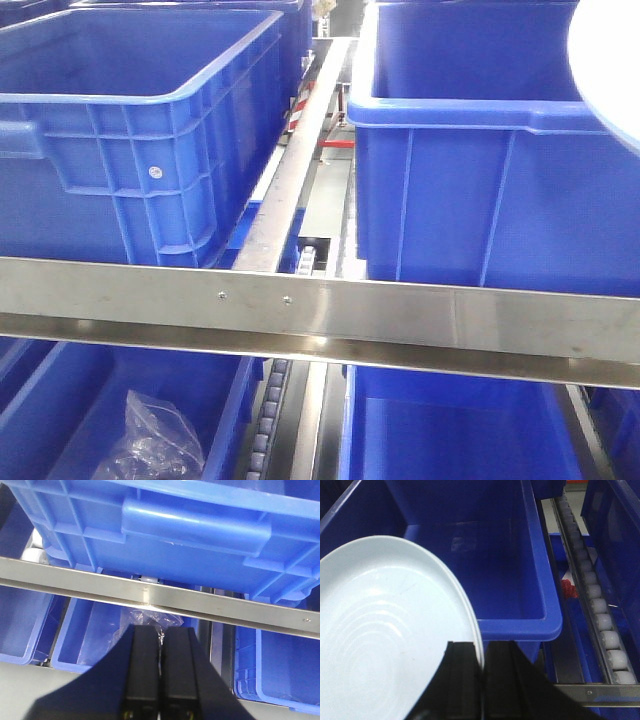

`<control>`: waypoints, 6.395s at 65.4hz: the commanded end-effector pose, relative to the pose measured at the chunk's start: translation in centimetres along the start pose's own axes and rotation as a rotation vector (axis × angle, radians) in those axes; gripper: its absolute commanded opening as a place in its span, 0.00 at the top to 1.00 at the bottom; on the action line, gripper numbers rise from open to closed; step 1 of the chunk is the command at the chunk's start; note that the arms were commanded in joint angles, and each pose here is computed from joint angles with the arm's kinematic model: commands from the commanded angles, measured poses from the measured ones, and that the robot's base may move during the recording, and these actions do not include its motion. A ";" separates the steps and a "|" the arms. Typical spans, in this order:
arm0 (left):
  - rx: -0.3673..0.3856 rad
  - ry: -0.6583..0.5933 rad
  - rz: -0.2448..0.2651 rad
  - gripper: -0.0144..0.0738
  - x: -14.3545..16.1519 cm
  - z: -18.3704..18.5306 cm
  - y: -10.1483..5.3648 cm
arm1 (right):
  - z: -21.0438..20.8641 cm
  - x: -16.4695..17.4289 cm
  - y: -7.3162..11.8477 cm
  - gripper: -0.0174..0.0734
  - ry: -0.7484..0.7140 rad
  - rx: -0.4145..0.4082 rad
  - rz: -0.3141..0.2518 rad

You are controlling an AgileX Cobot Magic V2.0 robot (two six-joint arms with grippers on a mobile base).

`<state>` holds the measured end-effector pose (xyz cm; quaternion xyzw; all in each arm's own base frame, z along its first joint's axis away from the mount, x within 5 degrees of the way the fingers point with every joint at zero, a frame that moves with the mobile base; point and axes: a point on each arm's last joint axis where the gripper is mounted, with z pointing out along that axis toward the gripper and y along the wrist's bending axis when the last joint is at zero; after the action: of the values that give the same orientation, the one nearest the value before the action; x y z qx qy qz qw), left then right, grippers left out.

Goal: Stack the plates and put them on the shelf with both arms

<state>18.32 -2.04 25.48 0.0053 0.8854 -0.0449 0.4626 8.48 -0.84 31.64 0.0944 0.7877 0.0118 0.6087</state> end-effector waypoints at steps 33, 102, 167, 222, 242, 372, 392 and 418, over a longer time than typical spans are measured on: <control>0.014 -0.117 -0.009 0.73 -1.7 -0.6 -0.2 | -0.4 -1.8 0.2 0.76 -0.123 -0.012 0.005; 0.014 -0.117 -0.009 0.73 -1.7 -0.6 -0.2 | 15.7 -13.3 1.2 0.17 -0.302 -0.016 0.007; 0.014 -0.117 -0.009 0.73 -1.7 -0.6 -0.2 | -0.3 3.1 -0.5 0.75 -0.220 -0.017 0.006; 0.014 -0.117 -0.009 0.73 -1.7 -0.6 -0.2 | -0.2 11.2 -1.7 0.75 -0.324 -0.027 0.018; 0.014 -0.121 -0.009 0.73 -1.8 -0.6 -0.2 | 0.2 12.0 -1.8 0.75 -0.285 -0.024 0.030; 0.057 -0.703 0.062 0.73 11.0 -8.2 1.1 | 0.2 12.0 -1.8 0.75 -0.286 -0.024 0.030; 0.066 -0.704 0.038 0.73 10.9 -8.2 1.1 | 0.2 12.0 -1.8 0.75 -0.286 -0.024 0.030; 0.081 -0.711 0.001 0.73 10.9 -8.3 1.1 | 0.2 12.0 -1.8 0.75 -0.286 -0.024 0.030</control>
<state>5.62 -0.58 20.32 0.0130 0.7061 -0.0628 0.7052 5.61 -0.57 19.05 0.0994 0.7285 0.0190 0.6775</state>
